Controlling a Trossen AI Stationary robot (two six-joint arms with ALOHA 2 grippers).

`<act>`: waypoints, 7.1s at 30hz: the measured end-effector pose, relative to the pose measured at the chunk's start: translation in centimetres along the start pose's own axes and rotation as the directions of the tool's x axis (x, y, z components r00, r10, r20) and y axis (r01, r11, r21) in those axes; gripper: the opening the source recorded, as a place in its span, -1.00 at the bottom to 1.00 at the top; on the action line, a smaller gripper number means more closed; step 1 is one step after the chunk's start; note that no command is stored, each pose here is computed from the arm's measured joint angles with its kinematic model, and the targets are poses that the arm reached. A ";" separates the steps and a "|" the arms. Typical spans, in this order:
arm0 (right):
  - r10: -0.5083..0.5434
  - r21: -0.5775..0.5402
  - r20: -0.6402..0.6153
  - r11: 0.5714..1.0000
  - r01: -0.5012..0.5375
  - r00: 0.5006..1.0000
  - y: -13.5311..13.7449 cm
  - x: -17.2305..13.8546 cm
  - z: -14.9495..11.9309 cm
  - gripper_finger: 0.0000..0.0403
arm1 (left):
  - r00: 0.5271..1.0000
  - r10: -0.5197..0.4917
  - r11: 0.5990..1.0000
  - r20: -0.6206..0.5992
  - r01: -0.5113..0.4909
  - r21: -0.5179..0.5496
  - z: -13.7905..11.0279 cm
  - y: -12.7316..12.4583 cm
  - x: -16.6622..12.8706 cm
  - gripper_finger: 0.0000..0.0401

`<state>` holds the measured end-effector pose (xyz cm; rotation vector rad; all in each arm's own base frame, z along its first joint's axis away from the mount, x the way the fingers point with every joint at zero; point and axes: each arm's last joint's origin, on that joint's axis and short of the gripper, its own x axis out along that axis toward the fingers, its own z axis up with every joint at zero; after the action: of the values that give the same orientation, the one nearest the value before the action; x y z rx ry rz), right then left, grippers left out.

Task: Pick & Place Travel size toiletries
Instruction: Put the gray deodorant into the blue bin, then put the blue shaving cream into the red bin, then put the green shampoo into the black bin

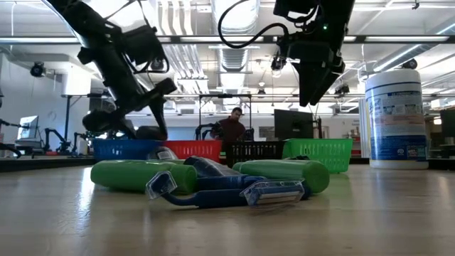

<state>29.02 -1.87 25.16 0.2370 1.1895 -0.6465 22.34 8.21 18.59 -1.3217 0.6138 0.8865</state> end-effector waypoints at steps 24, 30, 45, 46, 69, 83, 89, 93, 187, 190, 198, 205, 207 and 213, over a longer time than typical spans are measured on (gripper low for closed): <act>-0.020 -0.067 -0.034 0.998 0.017 0.999 -0.2 0.0 -0.3 0.63 | 0.972 -0.096 0.720 -0.213 0.216 0.660 -3.5 -4.2 -6.4 0.66; -0.026 -0.108 -0.051 0.994 0.020 0.998 -0.3 0.0 -0.5 0.69 | 0.968 -0.013 -0.322 -0.252 0.234 0.917 -10.8 -6.0 -5.7 0.63; 0.003 -0.073 -0.071 0.997 -0.008 0.997 -0.2 0.0 -0.6 0.76 | 0.956 0.263 -0.732 -0.126 0.283 0.620 -10.1 -8.6 3.3 0.62; 0.001 -0.069 -0.074 0.998 -0.006 0.997 -0.2 0.0 -0.6 0.75 | 0.947 0.294 -0.720 -0.132 0.310 0.621 -9.9 -8.6 3.6 0.62; -0.019 -0.055 -0.081 0.998 0.015 0.997 -0.3 0.0 -0.7 0.74 | 0.939 0.321 -0.301 -0.125 0.227 0.926 -9.0 -11.4 0.8 0.06; -0.057 -0.033 -0.043 0.998 0.055 0.997 -0.4 0.0 -0.6 0.66 | 0.990 0.128 0.925 0.059 -0.140 0.352 -3.4 -5.3 -7.5 0.05; -0.057 -0.025 -0.038 0.998 0.056 0.998 -0.4 0.0 -0.5 0.69 | 0.990 0.136 0.984 0.042 -0.140 0.113 -3.3 -1.4 -4.8 0.05; -0.055 -0.006 -0.037 0.998 0.054 0.998 -0.4 0.0 -0.5 0.76 | 0.979 0.197 0.975 0.047 -0.201 0.097 -3.5 -0.1 -3.6 0.05; 0.487 0.620 0.339 0.527 -0.580 0.805 5.5 8.1 12.1 -0.25 | 0.933 -0.341 0.447 -0.117 0.271 0.853 -5.8 -0.5 -16.5 0.74; 0.435 0.629 0.362 0.539 -0.560 0.825 5.6 8.7 12.6 -0.20 | 0.932 -0.342 0.446 -0.118 0.272 0.853 -5.8 -0.5 -16.6 0.74; 0.291 0.674 0.364 0.573 -0.466 0.885 4.2 9.2 12.9 -0.06 | 0.933 -0.341 0.451 -0.119 0.273 0.850 -5.7 -0.3 -16.7 0.74; 0.362 0.551 0.318 0.681 -0.481 0.876 4.0 8.2 12.6 0.05 | 0.931 -0.328 0.415 -0.163 0.297 0.860 -5.9 -0.2 -16.6 0.74; 0.378 0.449 0.283 0.760 -0.470 0.882 4.3 6.5 11.8 0.09 | 0.927 -0.299 0.335 -0.226 0.323 0.885 -6.2 -0.2 -16.2 0.74; 0.338 0.122 -0.014 0.935 -0.334 0.941 6.2 2.3 6.4 0.26 | 0.926 -0.142 0.006 -0.349 0.353 0.935 -8.2 -0.7 -12.1 0.74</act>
<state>38.20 -0.87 24.46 0.5418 1.1110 -0.4118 17.15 -2.30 27.45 -0.0828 0.8389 -0.1441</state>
